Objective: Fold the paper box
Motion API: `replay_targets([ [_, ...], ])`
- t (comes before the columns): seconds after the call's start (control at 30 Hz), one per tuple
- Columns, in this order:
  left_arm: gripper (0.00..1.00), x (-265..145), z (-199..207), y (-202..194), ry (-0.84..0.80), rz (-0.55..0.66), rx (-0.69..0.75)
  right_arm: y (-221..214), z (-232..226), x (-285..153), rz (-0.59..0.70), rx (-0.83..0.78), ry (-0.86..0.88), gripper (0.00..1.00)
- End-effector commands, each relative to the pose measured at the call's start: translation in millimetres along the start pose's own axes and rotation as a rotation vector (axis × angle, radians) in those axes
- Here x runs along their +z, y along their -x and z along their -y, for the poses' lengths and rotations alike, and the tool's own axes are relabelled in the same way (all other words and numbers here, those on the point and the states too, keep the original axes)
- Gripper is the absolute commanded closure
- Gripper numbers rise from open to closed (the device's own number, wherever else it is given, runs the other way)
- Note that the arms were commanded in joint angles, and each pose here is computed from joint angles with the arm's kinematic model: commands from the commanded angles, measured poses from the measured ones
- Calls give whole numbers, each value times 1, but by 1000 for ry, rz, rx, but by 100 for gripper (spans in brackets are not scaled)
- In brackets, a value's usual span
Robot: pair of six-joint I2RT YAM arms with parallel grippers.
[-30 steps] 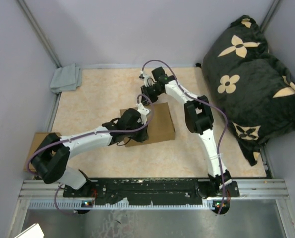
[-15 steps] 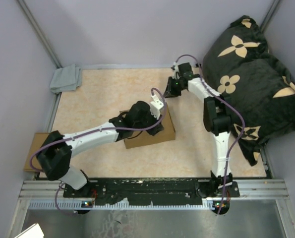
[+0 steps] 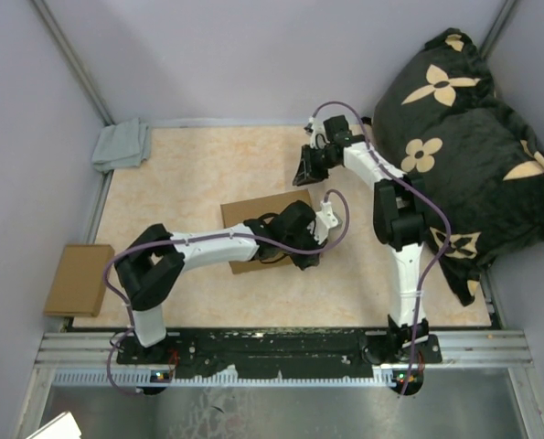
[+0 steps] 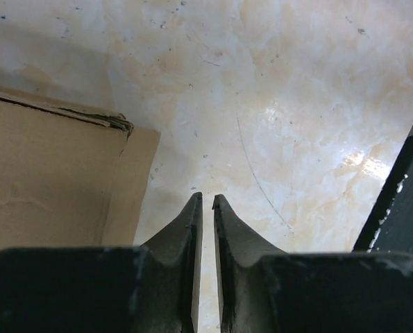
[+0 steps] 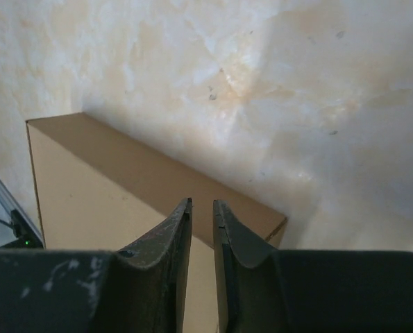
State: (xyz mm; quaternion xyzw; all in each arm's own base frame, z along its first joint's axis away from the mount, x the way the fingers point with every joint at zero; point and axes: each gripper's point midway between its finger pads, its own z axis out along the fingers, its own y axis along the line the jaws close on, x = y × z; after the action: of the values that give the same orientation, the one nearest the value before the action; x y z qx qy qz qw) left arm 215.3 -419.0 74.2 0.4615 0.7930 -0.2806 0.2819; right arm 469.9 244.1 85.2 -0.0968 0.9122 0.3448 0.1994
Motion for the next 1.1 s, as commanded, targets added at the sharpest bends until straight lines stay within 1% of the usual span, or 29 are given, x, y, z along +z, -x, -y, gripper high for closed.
replay_targets([
  [0.0, 83, 7, -3, -3, -1, -35, 26, -1, -13, 0, -43, -63, 36, 80],
  [0.17, 83, 28, -13, -26, 21, -105, 19, -31, -14, 2, -139, -88, 2, 80],
  [0.27, 86, 41, -26, -37, 82, -139, -1, -46, -20, 1, -170, -102, -4, 80],
  [0.37, 86, 46, -47, -38, 200, -143, -9, -62, -23, 0, -203, -105, -6, 80],
  [0.53, 87, 43, -79, -23, 383, -108, 8, -81, -25, -2, -246, -130, -33, 80],
  [0.57, 89, 31, -101, -25, 529, -119, -12, -83, -25, -7, -241, -122, -52, 80],
  [0.67, 91, 20, -114, -32, 607, -119, -8, -87, -25, -14, -237, -119, -74, 80],
  [0.8, 90, 17, -107, -33, 568, -110, -13, -86, -25, -21, -213, -119, -99, 80],
  [0.93, 83, 3, -88, -15, 474, -28, -12, -74, -30, -24, -172, -133, -97, 80],
  [1.07, 71, -19, -72, -6, 415, 20, -7, -51, -39, -33, -105, -152, -114, 77],
])
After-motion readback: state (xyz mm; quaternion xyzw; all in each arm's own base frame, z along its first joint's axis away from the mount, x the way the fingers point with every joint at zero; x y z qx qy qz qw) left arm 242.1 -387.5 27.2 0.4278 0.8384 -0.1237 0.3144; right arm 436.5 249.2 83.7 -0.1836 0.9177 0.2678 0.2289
